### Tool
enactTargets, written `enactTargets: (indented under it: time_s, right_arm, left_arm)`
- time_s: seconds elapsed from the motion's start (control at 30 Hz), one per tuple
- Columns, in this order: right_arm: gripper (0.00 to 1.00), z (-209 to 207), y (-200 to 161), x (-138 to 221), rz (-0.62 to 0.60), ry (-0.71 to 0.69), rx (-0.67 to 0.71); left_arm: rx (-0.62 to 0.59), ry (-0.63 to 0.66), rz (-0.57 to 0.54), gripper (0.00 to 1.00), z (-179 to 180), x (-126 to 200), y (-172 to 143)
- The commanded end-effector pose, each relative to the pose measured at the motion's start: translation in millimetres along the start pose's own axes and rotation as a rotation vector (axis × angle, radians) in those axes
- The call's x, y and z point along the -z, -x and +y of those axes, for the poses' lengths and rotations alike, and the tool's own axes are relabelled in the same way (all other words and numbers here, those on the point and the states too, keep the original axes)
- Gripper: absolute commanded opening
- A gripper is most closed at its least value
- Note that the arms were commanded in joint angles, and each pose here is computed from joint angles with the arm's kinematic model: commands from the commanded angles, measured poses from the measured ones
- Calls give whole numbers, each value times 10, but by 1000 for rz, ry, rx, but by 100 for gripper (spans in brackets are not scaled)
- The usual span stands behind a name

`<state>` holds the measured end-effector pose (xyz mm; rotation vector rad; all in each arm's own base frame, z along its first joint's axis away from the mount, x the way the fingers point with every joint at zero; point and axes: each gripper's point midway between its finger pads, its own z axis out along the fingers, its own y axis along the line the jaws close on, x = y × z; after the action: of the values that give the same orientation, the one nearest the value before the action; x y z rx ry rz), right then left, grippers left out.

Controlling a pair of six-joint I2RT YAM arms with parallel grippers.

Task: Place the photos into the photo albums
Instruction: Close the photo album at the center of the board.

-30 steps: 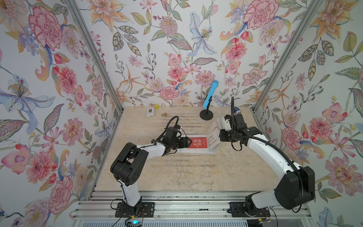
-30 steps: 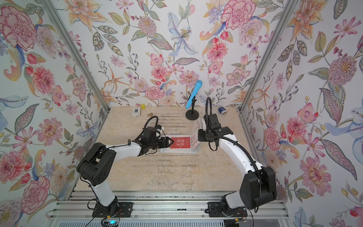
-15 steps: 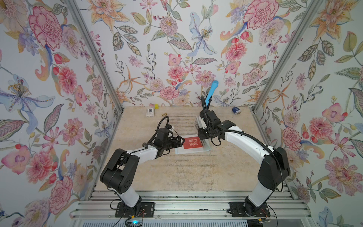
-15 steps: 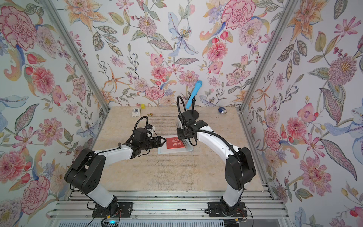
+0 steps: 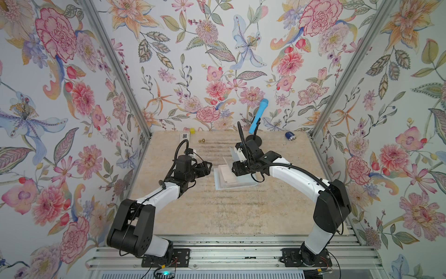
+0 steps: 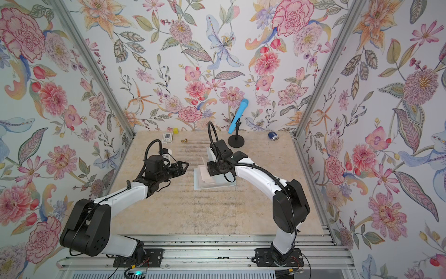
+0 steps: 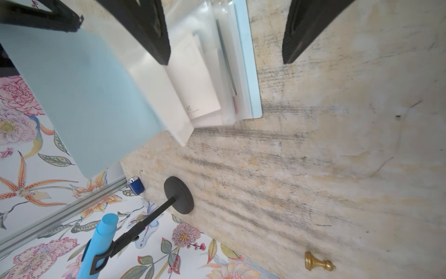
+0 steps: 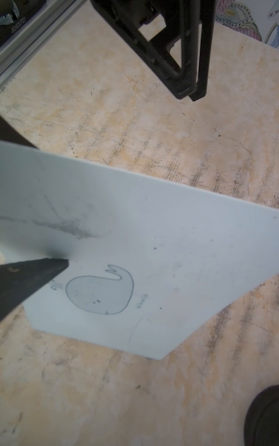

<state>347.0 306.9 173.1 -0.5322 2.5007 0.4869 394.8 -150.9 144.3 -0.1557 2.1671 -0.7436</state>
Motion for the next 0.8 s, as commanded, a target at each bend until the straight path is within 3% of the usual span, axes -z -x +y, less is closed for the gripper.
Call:
enactTargets:
  time_s: [0.0, 0.23, 0.37, 0.6, 0.77]
  right_arm:
    - [59, 69, 194, 275, -106, 71, -16]
    - [63, 31, 217, 482, -174, 203, -55]
    - [77, 218, 237, 697, -230, 310, -27]
    - [78, 25, 262, 866, -283, 277, -53]
    - [78, -361, 229, 946, -330, 185, -112]
  left_arm:
    - [-37, 78, -42, 77, 183, 168, 102]
    - [-40, 160, -121, 81, 429, 393, 268]
    - [-30, 194, -187, 82, 540, 542, 336]
    - [-29, 226, -268, 85, 631, 730, 454]
    - [-48, 264, -309, 88, 711, 847, 513]
